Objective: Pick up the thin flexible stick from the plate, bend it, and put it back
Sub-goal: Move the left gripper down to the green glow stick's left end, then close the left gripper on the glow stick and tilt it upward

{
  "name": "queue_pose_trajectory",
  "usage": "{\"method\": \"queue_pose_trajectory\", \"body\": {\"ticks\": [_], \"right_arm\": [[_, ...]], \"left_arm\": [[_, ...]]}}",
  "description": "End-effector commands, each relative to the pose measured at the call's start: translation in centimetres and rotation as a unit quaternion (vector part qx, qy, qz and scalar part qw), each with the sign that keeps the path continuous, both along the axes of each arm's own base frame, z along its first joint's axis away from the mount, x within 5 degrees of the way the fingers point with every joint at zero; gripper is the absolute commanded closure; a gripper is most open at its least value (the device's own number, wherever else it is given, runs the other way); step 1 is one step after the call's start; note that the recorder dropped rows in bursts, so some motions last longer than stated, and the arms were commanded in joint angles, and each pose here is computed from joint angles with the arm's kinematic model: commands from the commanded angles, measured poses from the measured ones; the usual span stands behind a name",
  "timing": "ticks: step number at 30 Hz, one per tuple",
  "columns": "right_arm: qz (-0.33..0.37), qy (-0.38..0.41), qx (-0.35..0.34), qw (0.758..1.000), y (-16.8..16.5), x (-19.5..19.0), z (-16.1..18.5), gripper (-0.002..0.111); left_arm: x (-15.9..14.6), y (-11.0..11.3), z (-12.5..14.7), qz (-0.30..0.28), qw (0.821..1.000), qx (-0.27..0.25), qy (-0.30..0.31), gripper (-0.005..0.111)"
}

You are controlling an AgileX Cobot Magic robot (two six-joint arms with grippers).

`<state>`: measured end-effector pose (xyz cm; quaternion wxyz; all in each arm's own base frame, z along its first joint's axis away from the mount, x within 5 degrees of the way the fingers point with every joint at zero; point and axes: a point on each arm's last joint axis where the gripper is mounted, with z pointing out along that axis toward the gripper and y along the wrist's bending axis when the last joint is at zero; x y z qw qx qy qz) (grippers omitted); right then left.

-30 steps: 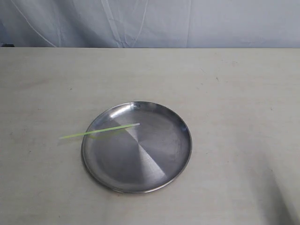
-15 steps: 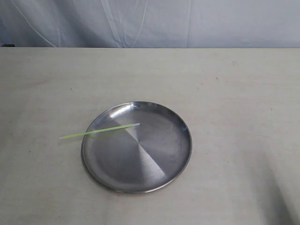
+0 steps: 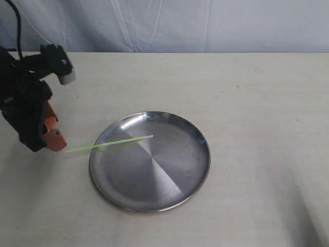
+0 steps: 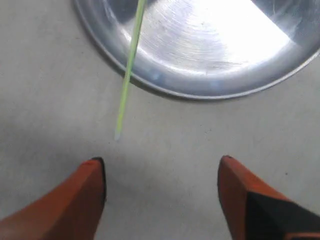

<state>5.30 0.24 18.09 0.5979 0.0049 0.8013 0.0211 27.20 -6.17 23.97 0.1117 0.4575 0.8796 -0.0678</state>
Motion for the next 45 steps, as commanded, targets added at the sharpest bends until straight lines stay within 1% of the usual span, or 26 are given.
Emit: {"method": "queue_pose_trajectory", "body": {"ticks": [1, 5, 7, 11, 16, 19, 22, 27, 32, 34, 35, 37, 40, 41, 45], "right_arm": [[-0.003, -0.006, -0.004, 1.000, -0.1, 0.0, 0.0, 0.109], [-0.003, -0.007, -0.004, 1.000, -0.1, 0.0, 0.0, 0.109], [-0.003, -0.007, -0.003, 1.000, -0.1, 0.0, 0.0, 0.109], [-0.003, -0.007, -0.003, 1.000, -0.1, 0.0, 0.0, 0.109], [-0.003, -0.007, -0.003, 1.000, -0.1, 0.0, 0.0, 0.109], [-0.003, -0.007, -0.003, 1.000, -0.1, 0.0, 0.0, 0.109], [-0.003, -0.007, -0.003, 1.000, -0.1, 0.0, 0.0, 0.109], [-0.003, -0.007, -0.003, 1.000, -0.1, 0.0, 0.0, 0.109], [-0.003, -0.007, -0.003, 1.000, -0.1, 0.0, 0.0, 0.109], [-0.003, -0.005, -0.006, 1.000, -0.1, 0.0, -0.1, 0.109], [-0.003, -0.005, -0.006, 1.000, -0.1, 0.0, -0.1, 0.109], [-0.003, -0.006, -0.005, 1.000, -0.1, 0.0, 0.0, 0.109], [-0.003, -0.006, -0.005, 1.000, -0.1, 0.0, 0.0, 0.109], [-0.003, -0.006, -0.005, 1.000, -0.1, 0.0, 0.0, 0.109], [-0.003, -0.006, -0.005, 1.000, -0.1, 0.0, 0.0, 0.109]], "left_arm": [[0.9, -1.6, -2.4, -0.083, 0.996, 0.014, 0.016, 0.044], [1.6, -2.1, -4.4, -0.134, 0.989, 0.064, 0.020, 0.044], [1.8, -2.0, -5.3, -0.144, 0.986, 0.082, 0.029, 0.044], [2.6, -2.2, -6.8, -0.141, 0.986, 0.083, 0.030, 0.044], [3.4, -2.4, -8.1, -0.135, 0.987, 0.081, 0.012, 0.044], [3.7, -2.5, -9.1, -0.135, 0.987, 0.082, 0.019, 0.044], [3.9, -2.3, -10.1, -0.143, 0.985, 0.093, 0.025, 0.044], [4.8, -2.6, -10.6, -0.131, 0.988, 0.085, -0.013, 0.044], [5.0, -2.6, -11.4, -0.135, 0.987, 0.090, -0.011, 0.044], [5.1, -2.6, -11.4, -0.134, 0.987, 0.089, -0.017, 0.049], [5.1, -2.6, -11.3, -0.133, 0.987, 0.089, -0.019, 0.056], [5.1, -2.6, -11.0, -0.133, 0.987, 0.089, -0.021, 0.071], [4.9, -2.6, -10.7, -0.134, 0.987, 0.089, -0.017, 0.100], [4.9, -2.6, -10.6, -0.134, 0.987, 0.088, -0.018, 0.106], [4.4, -2.8, -9.1, -0.119, 0.990, 0.069, -0.018, 0.106]]}}
